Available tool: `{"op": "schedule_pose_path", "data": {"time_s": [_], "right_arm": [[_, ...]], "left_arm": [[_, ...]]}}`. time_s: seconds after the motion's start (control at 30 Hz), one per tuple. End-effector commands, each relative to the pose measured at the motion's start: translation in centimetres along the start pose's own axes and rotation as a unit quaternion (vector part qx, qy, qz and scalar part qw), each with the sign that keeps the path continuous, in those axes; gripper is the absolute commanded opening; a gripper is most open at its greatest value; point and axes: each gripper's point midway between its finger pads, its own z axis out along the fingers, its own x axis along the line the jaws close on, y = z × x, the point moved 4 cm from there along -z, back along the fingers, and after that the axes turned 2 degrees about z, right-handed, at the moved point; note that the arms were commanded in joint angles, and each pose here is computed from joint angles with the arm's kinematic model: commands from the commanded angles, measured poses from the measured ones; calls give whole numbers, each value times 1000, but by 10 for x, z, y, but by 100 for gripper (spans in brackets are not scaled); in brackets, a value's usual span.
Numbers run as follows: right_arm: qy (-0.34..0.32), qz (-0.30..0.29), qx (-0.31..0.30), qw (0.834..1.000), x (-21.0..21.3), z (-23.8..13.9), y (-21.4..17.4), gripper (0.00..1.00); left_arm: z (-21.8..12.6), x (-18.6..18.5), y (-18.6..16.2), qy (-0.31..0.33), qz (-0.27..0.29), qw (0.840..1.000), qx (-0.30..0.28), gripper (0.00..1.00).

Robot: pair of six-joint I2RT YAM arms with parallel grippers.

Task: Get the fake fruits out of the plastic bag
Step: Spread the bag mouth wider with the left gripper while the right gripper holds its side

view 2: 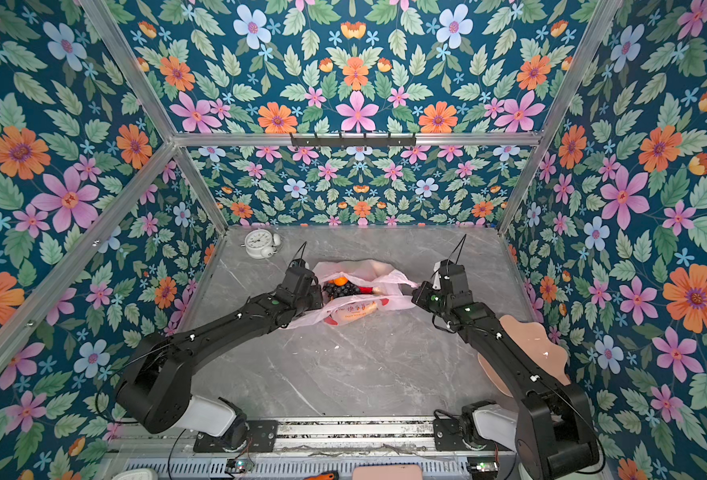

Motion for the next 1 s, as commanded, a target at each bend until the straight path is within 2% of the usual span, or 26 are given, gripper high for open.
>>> {"op": "schedule_pose_path", "data": {"time_s": [0.0,0.07,0.13,0.23,0.4,0.5,0.67,0.77,0.97], "right_arm": [[1,-35,-6,999,11,-13,2,19],[-22,-60,-13,998,14,-25,2,40],[-49,-90,-31,994,17,-41,5,56],[-102,-140,-58,983,23,-68,8,67],[-148,-206,-101,962,44,-109,19,68],[-124,-268,-98,950,76,-111,12,67],[-94,-342,-44,934,122,-73,-13,65],[-96,-341,-13,935,127,-43,-19,62],[-118,-349,24,929,123,4,-29,62]], "left_arm": [[-6,-10,10,-23,25,999,-27,0],[-8,-13,11,-23,37,999,-32,0],[-11,-16,13,-17,48,998,-38,0],[-16,-22,17,-13,64,997,-51,0],[-24,-30,24,-5,83,994,-68,0],[-25,-32,25,-5,88,994,-71,0],[-27,-33,27,-5,89,993,-74,0],[-28,-33,27,-5,91,993,-75,0],[-29,-32,24,-7,91,993,-71,0]]}}
